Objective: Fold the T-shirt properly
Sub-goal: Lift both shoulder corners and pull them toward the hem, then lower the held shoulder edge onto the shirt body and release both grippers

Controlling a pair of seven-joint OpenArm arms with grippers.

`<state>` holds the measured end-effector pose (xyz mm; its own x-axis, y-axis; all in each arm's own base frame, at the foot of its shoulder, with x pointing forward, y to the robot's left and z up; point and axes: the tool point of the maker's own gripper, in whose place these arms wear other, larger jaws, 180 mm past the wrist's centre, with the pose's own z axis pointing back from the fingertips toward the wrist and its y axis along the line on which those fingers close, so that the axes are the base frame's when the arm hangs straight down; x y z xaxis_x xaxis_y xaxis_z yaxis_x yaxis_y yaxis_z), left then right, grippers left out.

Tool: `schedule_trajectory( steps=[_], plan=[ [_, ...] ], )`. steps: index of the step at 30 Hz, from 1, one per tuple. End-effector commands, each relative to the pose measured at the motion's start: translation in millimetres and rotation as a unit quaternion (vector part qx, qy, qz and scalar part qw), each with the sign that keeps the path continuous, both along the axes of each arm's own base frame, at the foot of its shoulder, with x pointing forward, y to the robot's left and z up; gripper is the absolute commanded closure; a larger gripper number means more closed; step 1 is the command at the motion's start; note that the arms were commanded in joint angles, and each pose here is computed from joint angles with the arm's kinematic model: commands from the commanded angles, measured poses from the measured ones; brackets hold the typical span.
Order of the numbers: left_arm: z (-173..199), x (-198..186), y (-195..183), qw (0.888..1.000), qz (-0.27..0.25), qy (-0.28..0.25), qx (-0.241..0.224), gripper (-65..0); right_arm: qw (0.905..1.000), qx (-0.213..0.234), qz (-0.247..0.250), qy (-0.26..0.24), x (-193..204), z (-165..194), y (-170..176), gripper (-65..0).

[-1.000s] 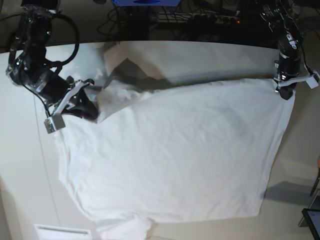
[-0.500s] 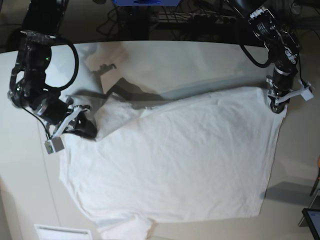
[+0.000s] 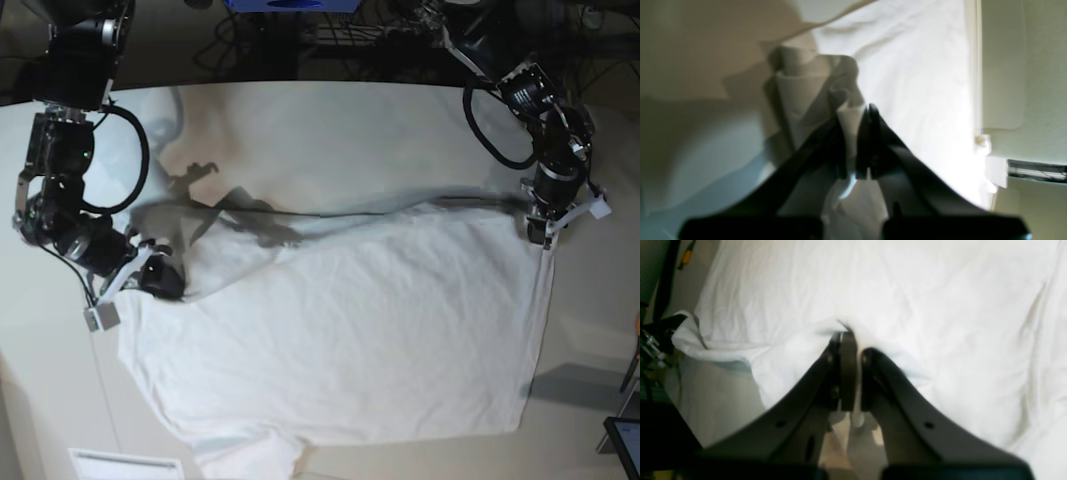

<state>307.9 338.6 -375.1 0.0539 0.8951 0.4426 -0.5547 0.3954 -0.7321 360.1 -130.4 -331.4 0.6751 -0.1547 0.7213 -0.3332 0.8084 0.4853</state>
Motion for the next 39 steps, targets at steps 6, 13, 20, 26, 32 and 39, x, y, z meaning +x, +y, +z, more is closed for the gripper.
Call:
schedule_trajectory(
  steps=[6, 13, 20, 26, 32, 39],
  plan=[
    [20, 24, 4, 0.999, -0.001, -0.035, 0.001, 0.0, 0.9993, 0.017, -0.016, -0.031, 16, 13, -7, -0.4],
    [19, 37, 1, 0.999, -0.001, -0.042, -0.017, 0.0, 0.9992, 0.016, -0.020, -0.030, 25, 13, -9, -0.4],
    [19, 49, -2, 0.998, -0.001, -0.049, -0.031, 0.0, 0.9990, -0.016, -0.023, -0.035, 33, 14, -13, -0.3],
    [18, 41, 10, 0.997, 0.029, -0.056, -0.032, 0.0, 0.9995, -0.006, -0.027, -0.018, 39, 6, -14, -0.3],
    [16, 30, 18, 0.997, 0.042, -0.054, -0.042, 0.0, 0.9995, -0.004, -0.028, -0.017, 40, 6, -14, -0.3],
    [17, 32, 18, 0.997, 0.041, -0.055, -0.044, 0.0, 0.9993, -0.004, -0.028, -0.023, 45, 11, -14, -0.3]
  ],
)
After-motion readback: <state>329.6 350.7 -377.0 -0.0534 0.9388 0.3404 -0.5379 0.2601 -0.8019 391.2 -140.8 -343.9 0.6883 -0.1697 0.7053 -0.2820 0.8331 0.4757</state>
